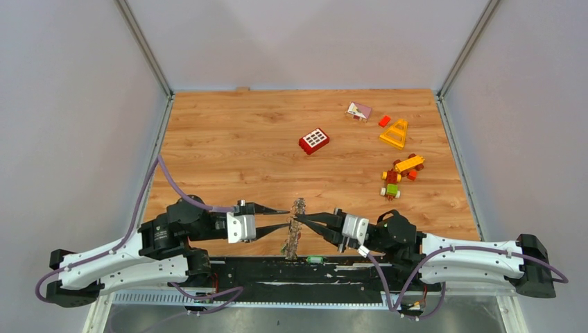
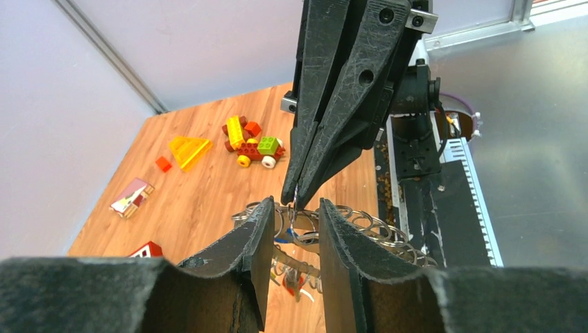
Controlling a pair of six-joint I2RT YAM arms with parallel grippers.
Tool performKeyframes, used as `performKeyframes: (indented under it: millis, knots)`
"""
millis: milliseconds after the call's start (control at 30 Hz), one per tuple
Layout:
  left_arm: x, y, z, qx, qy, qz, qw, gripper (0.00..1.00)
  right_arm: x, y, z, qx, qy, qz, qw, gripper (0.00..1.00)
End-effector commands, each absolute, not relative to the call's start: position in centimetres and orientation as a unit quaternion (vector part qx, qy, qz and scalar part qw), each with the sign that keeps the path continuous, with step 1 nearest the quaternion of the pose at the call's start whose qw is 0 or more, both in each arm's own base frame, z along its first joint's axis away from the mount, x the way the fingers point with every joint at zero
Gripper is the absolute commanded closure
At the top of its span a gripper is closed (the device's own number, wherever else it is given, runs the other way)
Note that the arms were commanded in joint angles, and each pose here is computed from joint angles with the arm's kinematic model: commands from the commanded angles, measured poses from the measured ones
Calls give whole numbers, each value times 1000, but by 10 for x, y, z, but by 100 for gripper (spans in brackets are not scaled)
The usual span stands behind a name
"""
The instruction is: Remove the keys from the keyring
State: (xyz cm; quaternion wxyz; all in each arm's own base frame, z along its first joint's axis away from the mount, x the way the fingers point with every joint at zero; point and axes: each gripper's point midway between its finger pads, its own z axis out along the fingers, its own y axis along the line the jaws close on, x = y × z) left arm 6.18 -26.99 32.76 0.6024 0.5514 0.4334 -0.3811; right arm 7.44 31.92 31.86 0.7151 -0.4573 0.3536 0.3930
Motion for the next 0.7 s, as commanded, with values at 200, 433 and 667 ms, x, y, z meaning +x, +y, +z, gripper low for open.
performKeyframes:
  millis: [200, 433, 667]
  knots:
    - [67, -275, 330, 532, 446, -387, 607, 65, 64, 310, 361, -430, 306, 418, 739, 100]
    - [66, -278, 323, 539, 453, -387, 596, 66, 62, 307, 364, -426, 300, 423, 742, 100]
    - [66, -278, 321, 541, 455, -387, 593, 70, 61, 305, 366, -422, 296, 424, 744, 100]
